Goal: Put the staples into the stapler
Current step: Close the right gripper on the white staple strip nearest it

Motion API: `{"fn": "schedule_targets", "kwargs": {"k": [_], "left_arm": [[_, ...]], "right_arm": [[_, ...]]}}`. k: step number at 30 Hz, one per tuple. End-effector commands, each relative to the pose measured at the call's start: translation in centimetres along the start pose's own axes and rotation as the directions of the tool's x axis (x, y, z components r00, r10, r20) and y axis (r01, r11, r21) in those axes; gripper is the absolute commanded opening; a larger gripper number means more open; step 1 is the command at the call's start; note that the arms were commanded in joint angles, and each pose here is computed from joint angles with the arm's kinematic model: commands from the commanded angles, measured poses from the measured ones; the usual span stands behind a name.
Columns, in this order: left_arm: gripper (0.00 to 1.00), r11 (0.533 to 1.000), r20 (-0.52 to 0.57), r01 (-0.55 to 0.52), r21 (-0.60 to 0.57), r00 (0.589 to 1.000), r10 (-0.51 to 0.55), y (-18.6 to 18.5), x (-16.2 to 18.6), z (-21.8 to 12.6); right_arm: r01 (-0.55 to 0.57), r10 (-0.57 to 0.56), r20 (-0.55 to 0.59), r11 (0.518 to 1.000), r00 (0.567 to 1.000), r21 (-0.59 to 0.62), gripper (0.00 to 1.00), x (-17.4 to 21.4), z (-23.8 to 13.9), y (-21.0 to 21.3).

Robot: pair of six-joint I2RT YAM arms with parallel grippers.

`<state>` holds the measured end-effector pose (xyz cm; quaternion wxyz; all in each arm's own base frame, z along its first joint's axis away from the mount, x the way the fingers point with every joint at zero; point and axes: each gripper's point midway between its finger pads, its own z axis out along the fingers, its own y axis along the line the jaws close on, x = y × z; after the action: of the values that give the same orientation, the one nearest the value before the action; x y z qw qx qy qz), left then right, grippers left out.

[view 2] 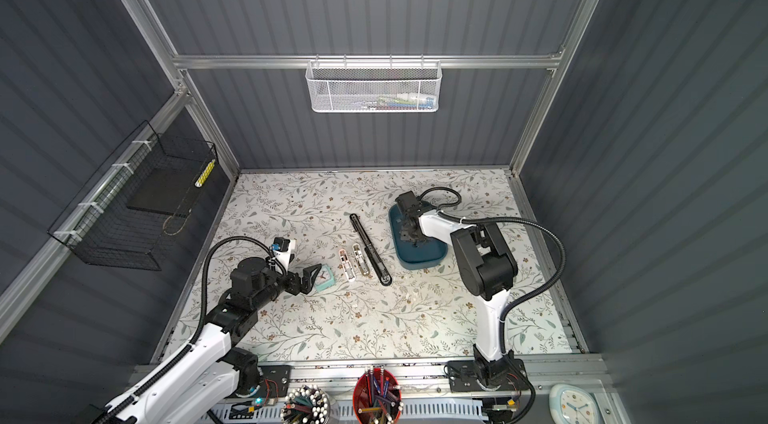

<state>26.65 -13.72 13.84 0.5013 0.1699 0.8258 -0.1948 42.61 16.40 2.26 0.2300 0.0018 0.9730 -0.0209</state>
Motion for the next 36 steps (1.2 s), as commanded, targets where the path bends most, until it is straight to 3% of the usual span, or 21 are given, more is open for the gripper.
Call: {"fn": "schedule_targets", "kwargs": {"k": [1, 8, 18, 36], "left_arm": [[1.00, 1.000, 0.031, -0.025, -0.009, 0.999, 0.026, 0.1, -1.3, -0.2], [1.00, 1.000, 0.031, -0.025, 0.000, 0.999, 0.025, 0.0, -1.3, -0.1], [1.00, 1.000, 0.033, -0.024, 0.005, 0.999, 0.023, -0.1, -1.3, -0.2], [1.00, 1.000, 0.032, -0.026, 0.002, 0.999, 0.026, -0.1, -1.3, -0.2]], "right_arm": [[0.026, -0.024, -0.062, 0.999, 0.998, 0.042, 0.47, 2.4, -0.5, -1.0], [0.024, -0.020, -0.058, 0.996, 0.998, 0.080, 0.48, 3.4, -1.6, -2.5], [0.004, -0.004, -0.035, 1.000, 0.999, -0.005, 0.47, 2.3, -1.1, -0.9], [-0.021, 0.017, -0.089, 0.999, 0.996, -0.037, 0.23, 3.2, 0.1, -0.5]]}}
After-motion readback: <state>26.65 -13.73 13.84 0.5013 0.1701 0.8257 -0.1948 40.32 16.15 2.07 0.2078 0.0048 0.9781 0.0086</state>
